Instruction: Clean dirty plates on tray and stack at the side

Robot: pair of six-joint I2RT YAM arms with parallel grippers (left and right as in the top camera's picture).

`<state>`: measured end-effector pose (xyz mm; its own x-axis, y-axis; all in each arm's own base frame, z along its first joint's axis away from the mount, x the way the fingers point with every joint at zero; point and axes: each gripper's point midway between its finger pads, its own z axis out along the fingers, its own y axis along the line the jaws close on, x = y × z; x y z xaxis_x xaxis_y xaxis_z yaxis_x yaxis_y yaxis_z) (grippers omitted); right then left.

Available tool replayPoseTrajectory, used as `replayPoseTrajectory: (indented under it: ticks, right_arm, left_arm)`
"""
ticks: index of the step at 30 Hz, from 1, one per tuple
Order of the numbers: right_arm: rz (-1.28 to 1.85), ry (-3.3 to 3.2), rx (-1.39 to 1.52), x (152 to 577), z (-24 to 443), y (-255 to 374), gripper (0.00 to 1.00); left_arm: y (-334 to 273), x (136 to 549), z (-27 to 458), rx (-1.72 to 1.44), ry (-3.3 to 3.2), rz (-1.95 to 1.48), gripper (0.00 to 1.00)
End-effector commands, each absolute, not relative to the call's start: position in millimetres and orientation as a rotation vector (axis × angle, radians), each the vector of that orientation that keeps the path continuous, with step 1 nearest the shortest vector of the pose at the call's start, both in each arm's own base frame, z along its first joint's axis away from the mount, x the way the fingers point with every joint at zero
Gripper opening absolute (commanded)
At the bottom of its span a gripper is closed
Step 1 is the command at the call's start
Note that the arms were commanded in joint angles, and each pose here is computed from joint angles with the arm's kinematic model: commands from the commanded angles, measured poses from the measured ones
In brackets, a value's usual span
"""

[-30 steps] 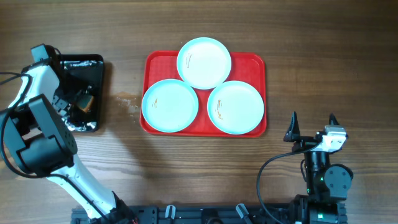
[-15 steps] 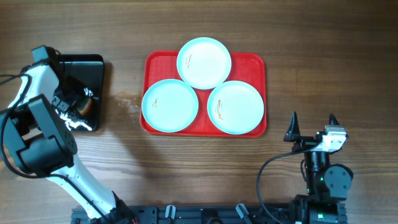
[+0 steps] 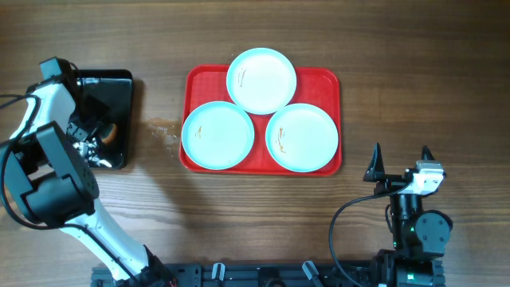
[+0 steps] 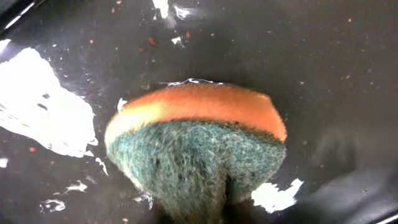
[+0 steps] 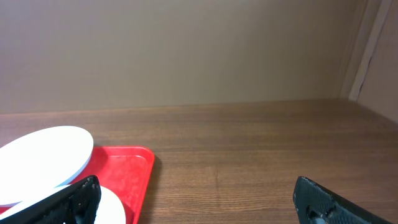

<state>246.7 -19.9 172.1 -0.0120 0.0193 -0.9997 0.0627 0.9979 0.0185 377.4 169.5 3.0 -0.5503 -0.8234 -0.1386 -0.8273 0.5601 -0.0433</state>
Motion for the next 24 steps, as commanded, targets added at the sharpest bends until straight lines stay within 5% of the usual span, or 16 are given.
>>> replayPoseTrajectory:
  ticks: [1, 7, 12, 17, 24]
  right_arm:
    - [-0.031, 1.572, 0.075, 246.2, 174.1, -21.1, 1.00]
    - [-0.032, 1.572, 0.075, 246.1, 174.1, -21.2, 1.00]
    - [-0.031, 1.572, 0.075, 246.2, 174.1, -21.1, 1.00]
    - [-0.032, 1.572, 0.074, 246.2, 174.1, -21.1, 1.00]
    - [-0.031, 1.572, 0.075, 246.2, 174.1, -21.1, 1.00]
  left_arm:
    - [167.3, 377.3, 14.7, -1.401, 2.631, 0.021, 0.87]
    - [166.8, 376.5, 12.9, -1.404, 2.637, 0.022, 0.84]
    - [166.8, 376.6, 12.9, -1.403, 2.637, 0.021, 0.45]
    - [167.0, 376.5, 12.9, -1.404, 2.636, 0.022, 0.17]
    - [168.2, 379.1, 13.6, -1.398, 2.626, 0.021, 0.15]
